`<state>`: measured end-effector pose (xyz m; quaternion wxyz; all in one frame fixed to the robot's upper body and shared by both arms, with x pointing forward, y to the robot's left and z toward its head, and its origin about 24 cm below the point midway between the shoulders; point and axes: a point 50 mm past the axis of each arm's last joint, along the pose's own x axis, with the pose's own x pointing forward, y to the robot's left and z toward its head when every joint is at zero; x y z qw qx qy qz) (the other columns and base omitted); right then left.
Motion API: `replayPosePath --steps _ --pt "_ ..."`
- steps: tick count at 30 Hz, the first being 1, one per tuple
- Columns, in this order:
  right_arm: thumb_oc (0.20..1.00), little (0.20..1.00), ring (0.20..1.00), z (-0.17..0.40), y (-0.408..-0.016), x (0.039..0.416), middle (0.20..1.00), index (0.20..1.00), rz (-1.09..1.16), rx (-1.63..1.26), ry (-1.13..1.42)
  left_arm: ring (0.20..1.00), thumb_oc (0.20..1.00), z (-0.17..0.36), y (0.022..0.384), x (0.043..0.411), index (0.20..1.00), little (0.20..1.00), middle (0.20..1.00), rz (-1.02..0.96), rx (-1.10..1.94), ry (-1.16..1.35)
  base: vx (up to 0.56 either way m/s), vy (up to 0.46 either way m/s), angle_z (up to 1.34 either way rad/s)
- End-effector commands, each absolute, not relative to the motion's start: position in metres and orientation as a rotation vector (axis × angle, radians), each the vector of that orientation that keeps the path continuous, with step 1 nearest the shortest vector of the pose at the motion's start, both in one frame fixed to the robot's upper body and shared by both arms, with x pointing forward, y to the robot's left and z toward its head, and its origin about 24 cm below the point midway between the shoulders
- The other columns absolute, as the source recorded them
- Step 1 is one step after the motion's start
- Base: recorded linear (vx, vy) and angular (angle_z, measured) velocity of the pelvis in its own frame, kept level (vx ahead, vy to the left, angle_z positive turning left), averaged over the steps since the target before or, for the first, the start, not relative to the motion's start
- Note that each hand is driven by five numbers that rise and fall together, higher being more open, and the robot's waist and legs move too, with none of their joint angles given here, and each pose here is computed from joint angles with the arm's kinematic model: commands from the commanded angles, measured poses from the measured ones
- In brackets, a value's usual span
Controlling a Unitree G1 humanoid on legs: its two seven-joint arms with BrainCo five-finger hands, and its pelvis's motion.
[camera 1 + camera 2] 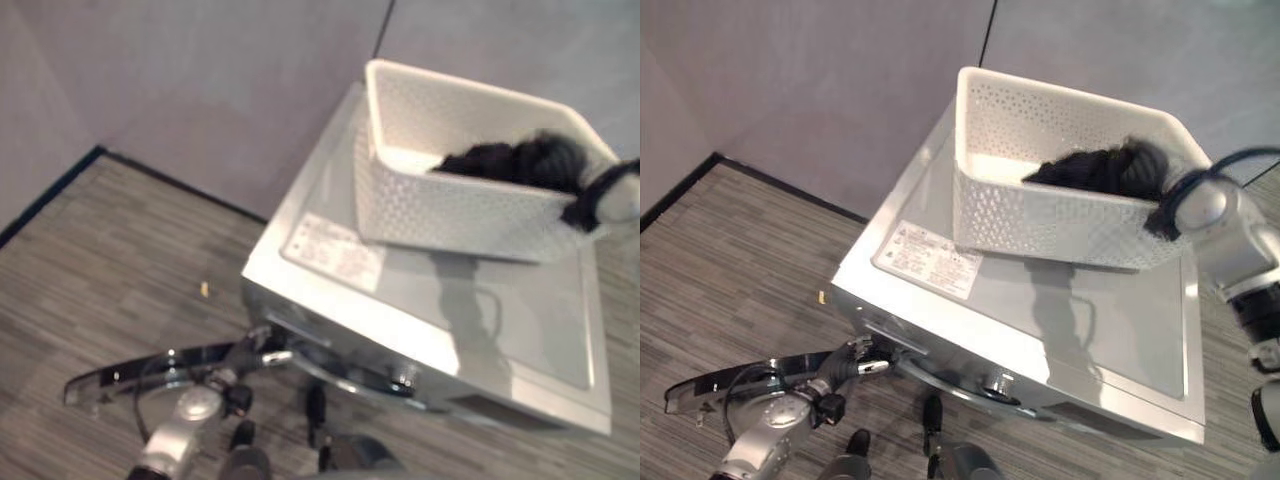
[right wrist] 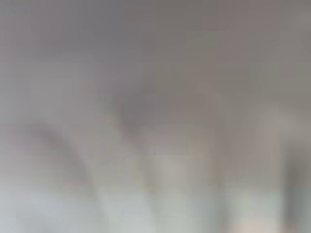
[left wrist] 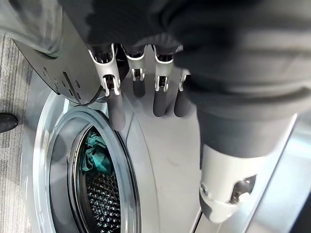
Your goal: Grab the laundry basket,head to the washer,open it,put in the laundry and shut it.
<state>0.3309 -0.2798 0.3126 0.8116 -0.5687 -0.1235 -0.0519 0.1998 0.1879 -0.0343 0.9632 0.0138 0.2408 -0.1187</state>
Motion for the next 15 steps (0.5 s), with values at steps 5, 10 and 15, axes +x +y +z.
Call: replayPosePath --steps 5,10,15 --pt "0.200 0.200 0.200 0.409 -0.278 0.300 0.200 0.200 -0.391 -1.154 -0.638 1.000 1.000 -0.013 0.211 0.213 1.000 1.000 1.000 -0.164 0.075 0.364 0.00 0.004 -0.02" --pt "0.200 0.200 0.200 0.425 -0.275 0.299 0.200 0.200 -0.434 -1.120 -0.698 1.000 1.000 -0.015 0.211 0.211 1.000 1.000 1.000 -0.163 0.078 0.366 -0.01 0.012 -0.04" --pt "0.200 0.200 0.200 0.446 -0.278 0.288 0.200 0.200 -0.584 -1.101 -0.801 1.000 1.000 -0.014 0.211 0.213 1.000 1.000 1.000 -0.159 0.093 0.358 0.00 0.004 -0.05"
